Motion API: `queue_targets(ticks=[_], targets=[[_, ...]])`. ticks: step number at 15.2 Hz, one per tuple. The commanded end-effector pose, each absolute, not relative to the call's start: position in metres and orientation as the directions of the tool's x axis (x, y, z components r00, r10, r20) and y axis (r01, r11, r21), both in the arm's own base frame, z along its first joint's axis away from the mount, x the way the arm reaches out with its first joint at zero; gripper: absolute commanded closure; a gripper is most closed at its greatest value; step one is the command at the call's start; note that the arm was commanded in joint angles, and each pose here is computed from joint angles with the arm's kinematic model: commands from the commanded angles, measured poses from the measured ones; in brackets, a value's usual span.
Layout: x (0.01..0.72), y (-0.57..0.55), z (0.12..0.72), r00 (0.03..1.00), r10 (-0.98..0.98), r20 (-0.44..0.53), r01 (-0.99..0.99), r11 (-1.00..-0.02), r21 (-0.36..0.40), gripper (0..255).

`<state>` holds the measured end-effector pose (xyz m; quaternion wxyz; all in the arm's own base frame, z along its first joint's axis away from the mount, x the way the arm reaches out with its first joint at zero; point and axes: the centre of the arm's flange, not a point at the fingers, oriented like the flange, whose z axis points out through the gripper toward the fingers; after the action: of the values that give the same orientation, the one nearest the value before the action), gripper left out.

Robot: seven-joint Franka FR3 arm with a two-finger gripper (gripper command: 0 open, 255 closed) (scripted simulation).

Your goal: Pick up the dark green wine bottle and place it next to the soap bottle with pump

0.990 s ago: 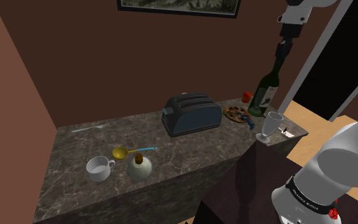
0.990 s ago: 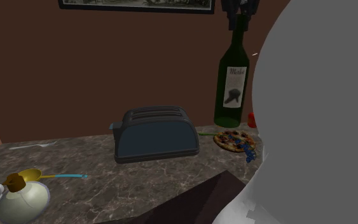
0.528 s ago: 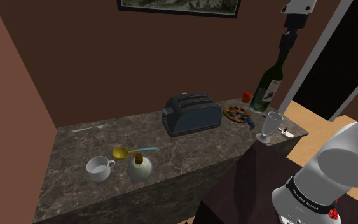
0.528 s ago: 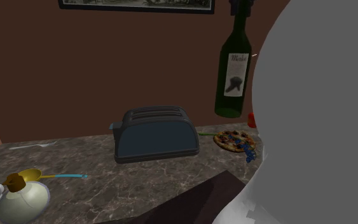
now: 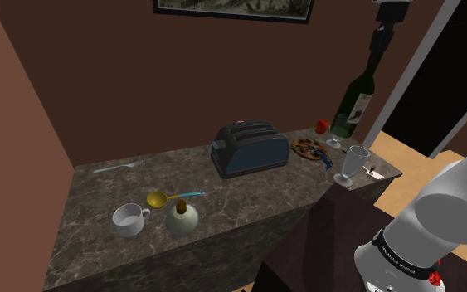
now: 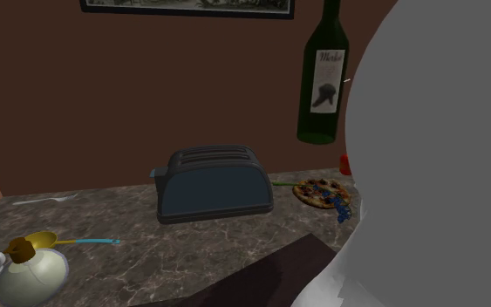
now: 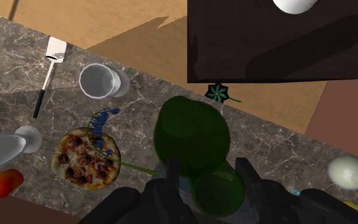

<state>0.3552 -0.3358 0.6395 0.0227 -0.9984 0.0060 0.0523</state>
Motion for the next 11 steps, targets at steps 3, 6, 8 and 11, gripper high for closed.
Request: queue_targets(ticks=[3,6,8,11], targets=[[0.354,-0.335,0.662,0.994,-0.01,-0.105,-0.014,-0.999,-0.045,255],[0.367,-0.312,0.667,0.994,-0.01,-0.105,-0.014,-0.999,-0.045,255],[0.379,-0.289,0.667,0.994,-0.01,-0.105,-0.014,-0.999,-0.045,255],[0.398,-0.254,0.667,0.994,-0.01,-0.105,-0.014,-0.999,-0.045,255]])
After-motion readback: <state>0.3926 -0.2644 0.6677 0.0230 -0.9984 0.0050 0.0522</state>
